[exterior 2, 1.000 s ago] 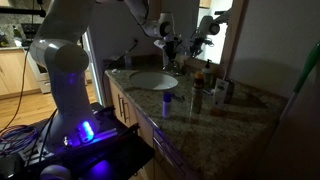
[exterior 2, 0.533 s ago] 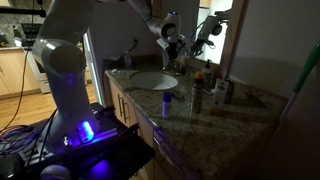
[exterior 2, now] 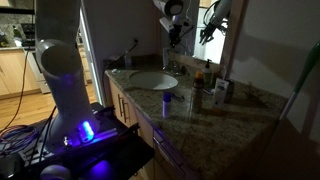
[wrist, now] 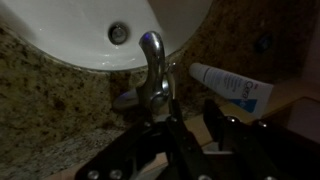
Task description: Open the tap
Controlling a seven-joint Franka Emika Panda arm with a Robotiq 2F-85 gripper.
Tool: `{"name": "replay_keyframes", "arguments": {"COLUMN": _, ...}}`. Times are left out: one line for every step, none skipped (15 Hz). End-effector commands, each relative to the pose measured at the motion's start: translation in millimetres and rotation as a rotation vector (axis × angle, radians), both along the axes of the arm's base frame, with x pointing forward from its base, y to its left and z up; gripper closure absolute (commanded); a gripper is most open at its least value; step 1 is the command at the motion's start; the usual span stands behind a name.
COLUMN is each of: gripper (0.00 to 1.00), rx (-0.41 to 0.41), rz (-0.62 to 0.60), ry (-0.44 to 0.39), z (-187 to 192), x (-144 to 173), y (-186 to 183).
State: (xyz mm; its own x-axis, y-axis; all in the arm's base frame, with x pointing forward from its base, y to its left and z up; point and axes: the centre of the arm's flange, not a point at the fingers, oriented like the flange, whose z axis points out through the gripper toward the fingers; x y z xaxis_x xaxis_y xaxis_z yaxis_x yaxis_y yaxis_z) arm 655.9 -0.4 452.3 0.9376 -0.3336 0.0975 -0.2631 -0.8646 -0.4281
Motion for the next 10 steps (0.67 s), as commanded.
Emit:
{"name": "replay_keyframes", "arguments": {"gripper": 0.37, "rx": -0.053, "rz": 0.103, "ry": 0.092, "z": 13, "x": -40, "y": 9}}
{"name": "replay_keyframes", "arguments": {"gripper": 0.30, "rx": -0.062, "rz": 0.121, "ry": 0.116, "z": 11, "x": -43, "y": 15}}
{"name": "replay_keyframes", "arguments": {"gripper": 0.22, "rx": -0.074, "rz": 0.147, "ry": 0.134, "z": 1, "x": -42, "y": 24}}
{"name": "replay_keyframes", "arguments": {"gripper": 0.16, "rx": -0.077, "rz": 0.154, "ry": 0.146, "z": -7, "x": -38, "y": 33}}
{"name": "replay_keyframes", "arguments": {"gripper": 0.08, "rx": -0.085, "rz": 0.144, "ry": 0.143, "z": -19, "x": -31, "y": 42}}
{"name": "replay_keyframes", "arguments": {"gripper": 0.02, "rx": -0.075, "rz": 0.149, "ry": 0.137, "z": -30, "x": -25, "y": 50}}
{"name": "replay_keyframes", "arguments": {"gripper": 0.00, "rx": -0.085, "rz": 0.145, "ry": 0.133, "z": -40, "x": -17, "y": 59}}
{"name": "replay_keyframes", "arguments": {"gripper": 0.00, "rx": -0.108, "rz": 0.128, "ry": 0.115, "z": -51, "x": -7, "y": 67}}
{"name": "replay_keyframes", "arguments": {"gripper": 0.00, "rx": -0.141, "rz": 0.097, "ry": 0.095, "z": -61, "x": 1, "y": 72}}
{"name": "replay_keyframes", "arguments": {"gripper": 0.00, "rx": -0.140, "rz": 0.079, "ry": 0.084, "z": -66, "x": 4, "y": 76}}
